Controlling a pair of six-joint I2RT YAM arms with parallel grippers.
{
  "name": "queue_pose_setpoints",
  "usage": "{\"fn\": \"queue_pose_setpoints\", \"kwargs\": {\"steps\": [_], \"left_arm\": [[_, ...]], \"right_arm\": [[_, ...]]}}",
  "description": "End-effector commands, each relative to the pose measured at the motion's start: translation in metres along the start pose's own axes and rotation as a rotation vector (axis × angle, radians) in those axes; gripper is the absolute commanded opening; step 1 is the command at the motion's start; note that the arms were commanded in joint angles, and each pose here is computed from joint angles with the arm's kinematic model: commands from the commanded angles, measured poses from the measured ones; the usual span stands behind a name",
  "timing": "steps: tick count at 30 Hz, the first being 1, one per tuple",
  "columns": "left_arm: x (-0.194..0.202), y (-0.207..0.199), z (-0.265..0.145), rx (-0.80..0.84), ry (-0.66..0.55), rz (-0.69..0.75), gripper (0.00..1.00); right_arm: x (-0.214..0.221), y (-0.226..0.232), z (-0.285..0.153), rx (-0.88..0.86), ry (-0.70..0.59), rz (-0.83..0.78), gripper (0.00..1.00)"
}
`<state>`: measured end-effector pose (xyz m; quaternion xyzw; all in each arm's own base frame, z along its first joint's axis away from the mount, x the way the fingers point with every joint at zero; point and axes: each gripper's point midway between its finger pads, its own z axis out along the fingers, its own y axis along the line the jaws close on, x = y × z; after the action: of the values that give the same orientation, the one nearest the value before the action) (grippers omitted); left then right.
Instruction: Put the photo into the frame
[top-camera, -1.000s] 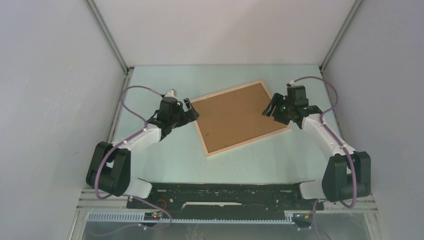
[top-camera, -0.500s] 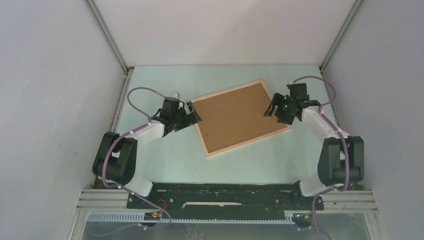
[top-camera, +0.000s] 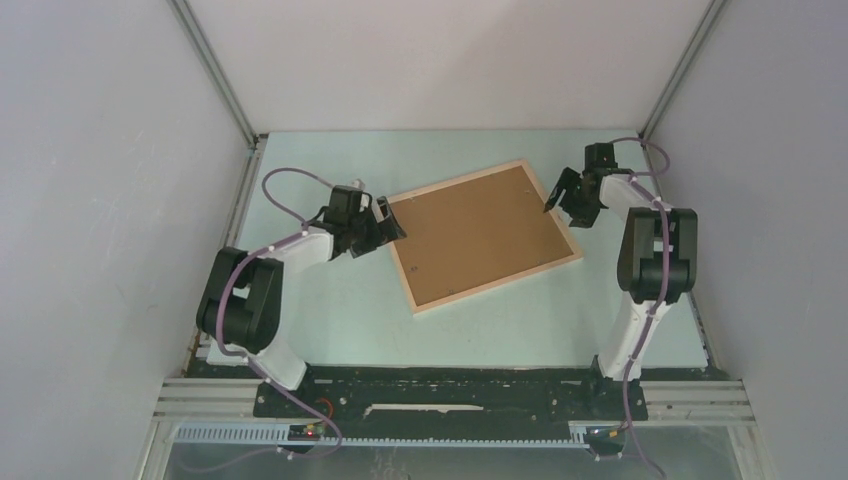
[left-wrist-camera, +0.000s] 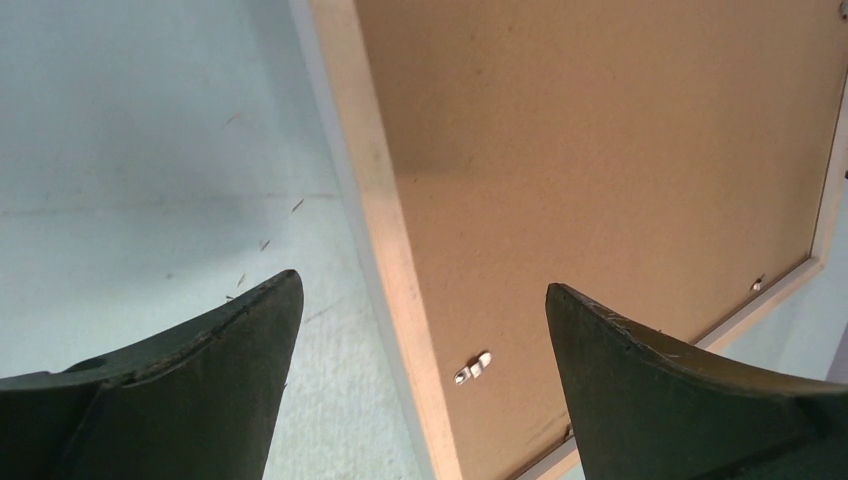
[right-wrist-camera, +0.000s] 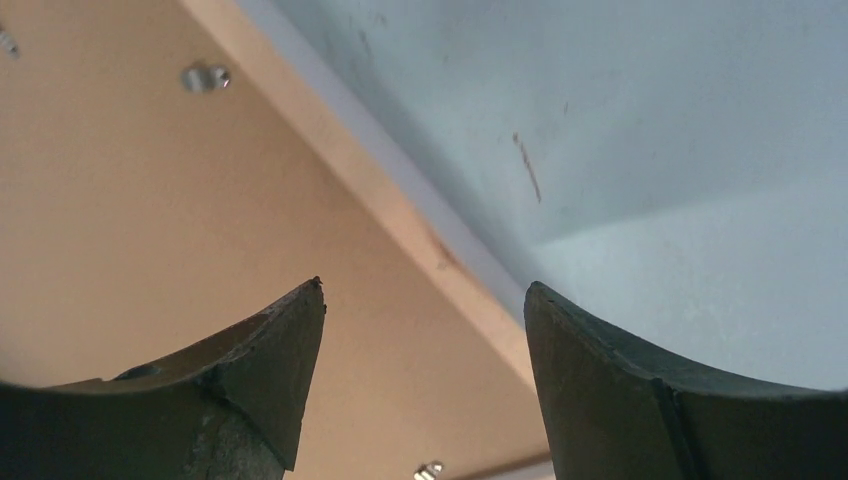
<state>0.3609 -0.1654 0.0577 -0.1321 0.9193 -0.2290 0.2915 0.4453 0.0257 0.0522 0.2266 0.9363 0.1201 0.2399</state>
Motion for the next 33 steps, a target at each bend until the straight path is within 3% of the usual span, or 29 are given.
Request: {"fn": "queue_pose_setpoints", "kwargs": {"steps": [1, 8, 14, 21, 28, 33], "left_arm": [[-0.020, -0.018, 0.005, 0.035, 0.010, 0.019, 0.99], [-0.025, -0.005, 0.024, -0.084, 0.049, -0.029, 0.99], [-0.030, -0.007, 0.047, -0.111, 0.109, -0.039, 0.99], [-0.057, -0.017, 0.072, -0.085, 0.034, -0.039, 0.99], [-0.078, -0.034, 0.100, -0.031, 0.036, 0.028, 1.00], [-0.103, -0.038, 0.084, -0.100, 0.020, 0.106, 1.00]], "right_arm": [[-0.024, -0.001, 0.007, 0.018, 0.014, -0.042, 0.80], [-0.024, -0.012, 0.013, 0.039, 0.083, -0.174, 0.78], [-0.005, -0.010, 0.024, 0.000, 0.145, -0.176, 0.69], [0.004, -0.009, 0.032, -0.029, 0.171, -0.164, 0.67], [0.027, -0.017, 0.035, -0.059, 0.212, -0.133, 0.50], [0.028, -0.027, 0.032, -0.077, 0.221, -0.085, 0.27]]}}
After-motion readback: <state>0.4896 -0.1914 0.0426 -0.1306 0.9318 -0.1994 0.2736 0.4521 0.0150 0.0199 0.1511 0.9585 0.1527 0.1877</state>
